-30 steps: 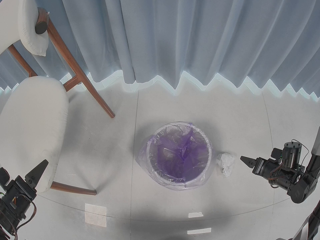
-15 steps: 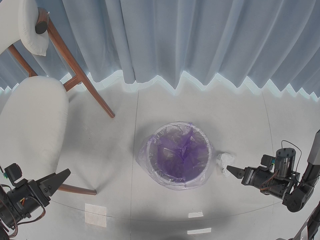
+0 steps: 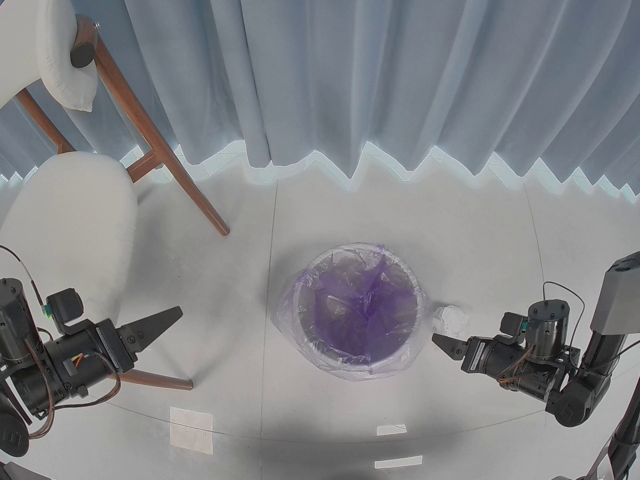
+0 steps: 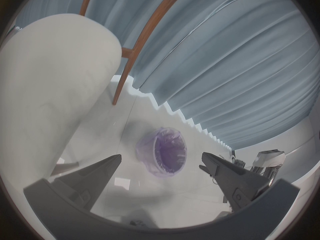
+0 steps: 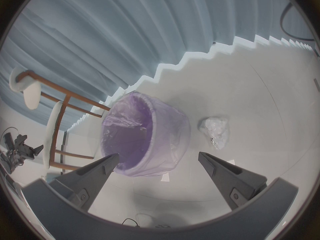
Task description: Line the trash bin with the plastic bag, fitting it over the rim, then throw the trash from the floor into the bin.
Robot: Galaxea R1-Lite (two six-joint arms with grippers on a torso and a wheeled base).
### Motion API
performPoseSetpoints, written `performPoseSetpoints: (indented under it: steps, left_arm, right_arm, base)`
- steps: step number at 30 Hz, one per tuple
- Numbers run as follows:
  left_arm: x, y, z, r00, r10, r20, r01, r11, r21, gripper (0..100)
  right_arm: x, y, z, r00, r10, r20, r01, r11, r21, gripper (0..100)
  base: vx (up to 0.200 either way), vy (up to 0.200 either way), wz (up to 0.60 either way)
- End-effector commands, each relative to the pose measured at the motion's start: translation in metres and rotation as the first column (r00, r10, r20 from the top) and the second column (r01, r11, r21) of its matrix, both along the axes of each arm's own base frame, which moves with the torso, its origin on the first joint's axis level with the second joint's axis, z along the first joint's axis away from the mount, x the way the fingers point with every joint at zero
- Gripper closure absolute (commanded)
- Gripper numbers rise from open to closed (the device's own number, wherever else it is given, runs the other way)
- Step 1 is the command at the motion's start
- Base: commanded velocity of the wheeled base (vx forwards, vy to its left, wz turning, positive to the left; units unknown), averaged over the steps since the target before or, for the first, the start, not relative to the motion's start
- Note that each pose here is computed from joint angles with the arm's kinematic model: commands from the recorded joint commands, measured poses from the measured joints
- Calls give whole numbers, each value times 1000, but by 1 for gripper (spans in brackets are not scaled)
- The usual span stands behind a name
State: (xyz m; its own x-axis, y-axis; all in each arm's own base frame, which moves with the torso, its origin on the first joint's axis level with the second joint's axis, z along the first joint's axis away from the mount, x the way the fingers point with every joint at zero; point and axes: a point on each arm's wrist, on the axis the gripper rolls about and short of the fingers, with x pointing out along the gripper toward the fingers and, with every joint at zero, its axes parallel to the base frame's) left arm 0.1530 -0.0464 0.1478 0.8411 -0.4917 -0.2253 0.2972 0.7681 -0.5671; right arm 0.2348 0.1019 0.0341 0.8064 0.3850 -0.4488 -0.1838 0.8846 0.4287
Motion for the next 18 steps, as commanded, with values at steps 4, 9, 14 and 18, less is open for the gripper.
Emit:
performPoseSetpoints:
  steps: [4,9,14,18]
  left_arm:
    - [13,-3,-12,999,7,-49,-8,1000,-16,0]
    - [10,-3,-17,997,3,-75,-4,1000,-17,0]
    - [8,-2,-19,994,11,-105,-17,998,-54,0]
    - [6,-1,-21,993,22,-117,-28,998,-54,0]
  right_arm:
    - [38,-23,-23,984,-177,-35,177,984,7,0]
    - [66,-43,-27,974,-225,-11,224,973,-59,0]
    - [103,-48,-22,966,-251,-60,244,965,-99,0]
    - [130,-44,-19,967,-241,-77,229,964,-132,0]
  base:
    - [0,0,0]
    - [0,0,0]
    - [-200,0,0]
    - [-200,0,0]
